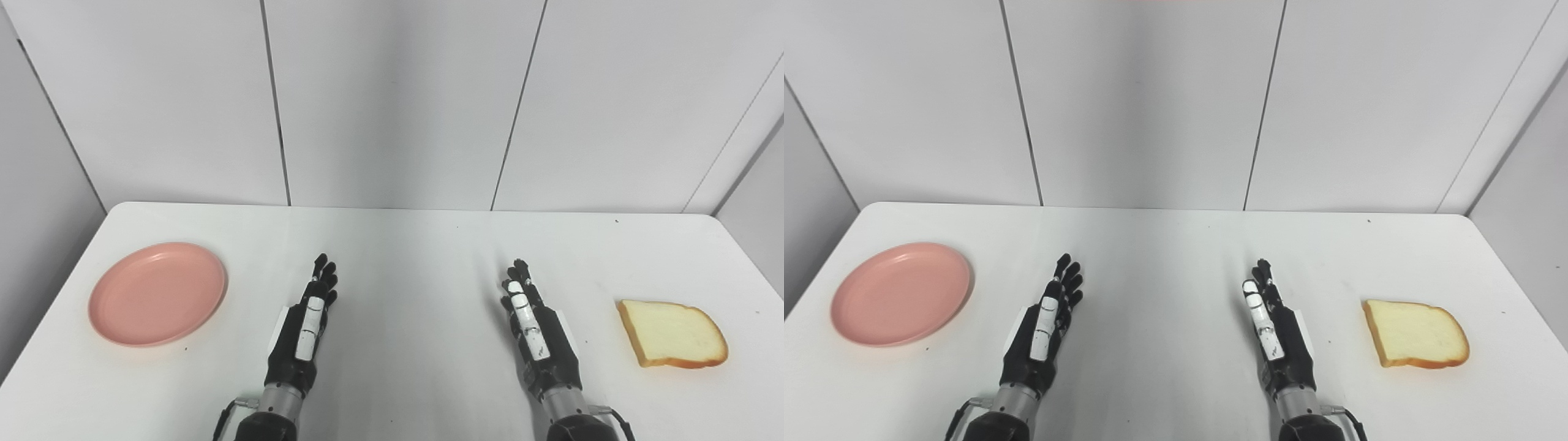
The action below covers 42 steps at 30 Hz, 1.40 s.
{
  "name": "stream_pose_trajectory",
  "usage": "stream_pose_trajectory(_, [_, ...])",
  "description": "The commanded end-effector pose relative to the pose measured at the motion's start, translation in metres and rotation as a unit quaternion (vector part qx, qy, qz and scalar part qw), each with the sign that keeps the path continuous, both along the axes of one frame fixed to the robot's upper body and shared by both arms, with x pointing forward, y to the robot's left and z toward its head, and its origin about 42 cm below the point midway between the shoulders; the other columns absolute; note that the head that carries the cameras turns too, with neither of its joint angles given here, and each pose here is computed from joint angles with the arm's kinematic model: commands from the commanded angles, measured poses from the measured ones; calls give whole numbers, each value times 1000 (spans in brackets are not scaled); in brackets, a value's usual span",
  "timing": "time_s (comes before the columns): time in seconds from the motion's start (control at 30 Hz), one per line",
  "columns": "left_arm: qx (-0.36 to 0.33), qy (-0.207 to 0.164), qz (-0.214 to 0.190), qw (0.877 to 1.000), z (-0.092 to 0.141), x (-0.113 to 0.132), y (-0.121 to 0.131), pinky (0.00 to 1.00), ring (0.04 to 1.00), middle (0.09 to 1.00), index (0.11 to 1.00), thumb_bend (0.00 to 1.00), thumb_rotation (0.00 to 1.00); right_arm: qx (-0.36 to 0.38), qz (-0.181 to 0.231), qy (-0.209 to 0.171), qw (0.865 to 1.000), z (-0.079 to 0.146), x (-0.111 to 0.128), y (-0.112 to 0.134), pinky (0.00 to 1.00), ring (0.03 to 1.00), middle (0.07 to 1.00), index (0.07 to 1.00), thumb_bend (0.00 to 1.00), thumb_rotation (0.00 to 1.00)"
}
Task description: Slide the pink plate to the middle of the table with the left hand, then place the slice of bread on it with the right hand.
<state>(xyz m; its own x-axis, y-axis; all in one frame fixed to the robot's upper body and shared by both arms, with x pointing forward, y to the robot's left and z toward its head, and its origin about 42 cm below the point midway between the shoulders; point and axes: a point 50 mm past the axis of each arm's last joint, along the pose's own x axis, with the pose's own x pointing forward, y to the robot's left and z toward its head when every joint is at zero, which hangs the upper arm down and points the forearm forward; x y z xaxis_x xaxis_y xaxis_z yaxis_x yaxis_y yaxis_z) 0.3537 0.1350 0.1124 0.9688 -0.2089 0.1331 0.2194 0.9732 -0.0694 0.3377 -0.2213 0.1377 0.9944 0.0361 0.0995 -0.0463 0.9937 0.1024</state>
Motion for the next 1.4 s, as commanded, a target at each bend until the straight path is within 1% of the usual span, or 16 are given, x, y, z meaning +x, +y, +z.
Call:
stream_pose_trajectory(0.0, [-1,18,5,1000,-11,-7,7,1000,1000,1000,1000,731,1000,6,7,-52,999,16,3,2,1000,996,1000,1000,653,795])
stream_pose_trajectory(0.7, [-2,23,3,1000,-12,-6,8,1000,1000,1000,1000,733,1000,5,7,-56,998,15,6,3,1000,990,1000,1000,633,801])
stream_pose_trajectory(0.93, [1,27,5,1000,-17,-4,5,1000,1000,1000,1000,750,1000,4,5,-53,999,11,6,-1,1000,989,1000,1000,651,792])
stream_pose_trajectory(1.03, [-5,30,14,999,-22,1,-2,1000,1000,1000,1000,747,1000,2,7,-54,998,6,8,-9,1000,993,1000,1000,648,800])
stream_pose_trajectory(1.17, [-20,22,26,999,-23,15,-9,1000,1000,1000,1000,742,1000,13,18,-60,998,-3,12,-21,1000,1000,1000,1000,622,800])
stream_pose_trajectory(1.3, [-26,0,49,998,-17,32,-9,1000,1000,1000,1000,762,1000,19,20,-66,997,-11,16,-34,1000,1000,1000,1000,595,812])
stream_pose_trajectory(1.37, [-42,-13,57,997,-12,40,-6,1000,1000,1000,1000,733,1000,19,18,-62,998,-13,16,-39,1000,1000,1000,1000,584,817])
